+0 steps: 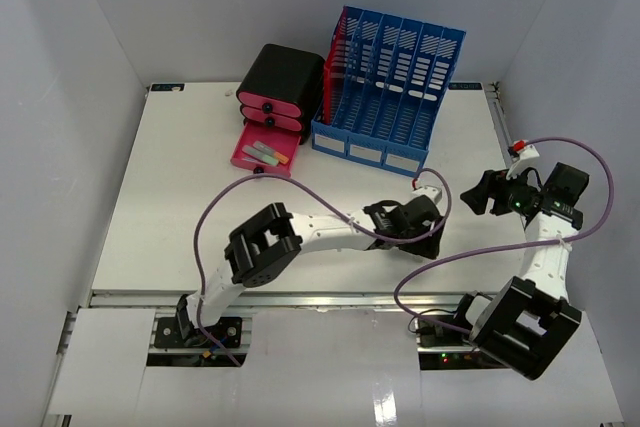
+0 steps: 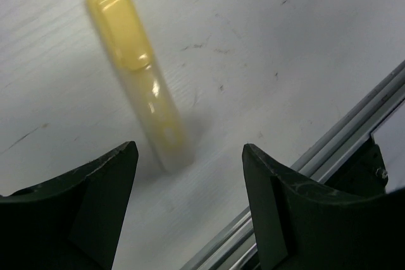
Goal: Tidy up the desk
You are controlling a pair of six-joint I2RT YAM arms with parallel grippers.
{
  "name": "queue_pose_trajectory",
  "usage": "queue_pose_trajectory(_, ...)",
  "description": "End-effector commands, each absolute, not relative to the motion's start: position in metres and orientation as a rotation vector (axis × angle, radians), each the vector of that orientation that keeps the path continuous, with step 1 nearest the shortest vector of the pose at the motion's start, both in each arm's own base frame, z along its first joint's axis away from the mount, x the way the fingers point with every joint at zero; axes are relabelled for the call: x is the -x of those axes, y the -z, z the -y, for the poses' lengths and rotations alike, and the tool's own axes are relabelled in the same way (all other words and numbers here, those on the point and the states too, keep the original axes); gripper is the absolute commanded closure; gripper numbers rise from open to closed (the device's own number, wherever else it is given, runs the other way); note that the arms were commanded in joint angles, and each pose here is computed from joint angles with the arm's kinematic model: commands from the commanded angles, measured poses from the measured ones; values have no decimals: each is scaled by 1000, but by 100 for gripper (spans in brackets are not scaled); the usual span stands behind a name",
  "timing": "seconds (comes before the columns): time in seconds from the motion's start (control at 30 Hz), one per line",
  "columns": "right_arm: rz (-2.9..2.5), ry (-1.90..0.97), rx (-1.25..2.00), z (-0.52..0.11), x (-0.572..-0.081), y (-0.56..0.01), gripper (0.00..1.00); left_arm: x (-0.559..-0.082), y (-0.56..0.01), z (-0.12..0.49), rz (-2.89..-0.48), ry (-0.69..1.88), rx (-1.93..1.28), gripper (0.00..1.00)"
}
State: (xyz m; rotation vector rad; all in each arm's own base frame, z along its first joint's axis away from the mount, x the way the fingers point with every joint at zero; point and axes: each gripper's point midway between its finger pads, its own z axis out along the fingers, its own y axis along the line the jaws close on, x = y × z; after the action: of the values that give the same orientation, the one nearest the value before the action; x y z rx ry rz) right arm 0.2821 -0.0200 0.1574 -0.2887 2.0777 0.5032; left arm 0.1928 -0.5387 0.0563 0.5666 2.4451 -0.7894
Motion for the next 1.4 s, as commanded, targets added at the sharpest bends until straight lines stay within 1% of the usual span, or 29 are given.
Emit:
queue_pose_trajectory(0.0, -2003, -510, 322, 14, -277, -174, 24, -211, -69, 554, -2412, 652, -546, 22)
queue_pose_trajectory(0.1, -1994, -504, 326, 14, -276, -176, 24, -218, -59, 556, -2426, 568, -540, 23)
queue_pose_trajectory(0.2, -1985, -514, 328, 13, -275, -178, 24, -224, -47, 549, -2440, 478, -527, 33)
queue_pose_trajectory(0.27, -1979, -523, 326, 12, -274, -179, 24, -225, -39, 543, -2450, 430, -531, 35)
queue_pose_trajectory(0.53, -1941, -543, 320, 10, -270, -187, 23, -229, -7, 521, -2488, 233, -548, 36)
queue_pose_trajectory(0.7, -1938, -546, 315, 11, -269, -187, 23, -230, 10, 499, -2547, 138, -467, 35)
queue_pose_trajectory(0.8, -1937, -549, 315, 11, -269, -187, 23, -225, 4, 490, -2559, 172, -427, 35)
queue_pose_trajectory(1.0, -1931, -557, 319, 10, -268, -188, 23, -216, -43, 499, -2532, 397, -339, 34)
queue_pose_trajectory(1.07, -1928, -554, 320, 10, -268, -188, 23, -216, -54, 503, -2525, 439, -321, 32)
queue_pose_trajectory(1.37, -1921, -557, 327, 8, -267, -189, 23, -220, -65, 516, -2538, 523, -185, 28)
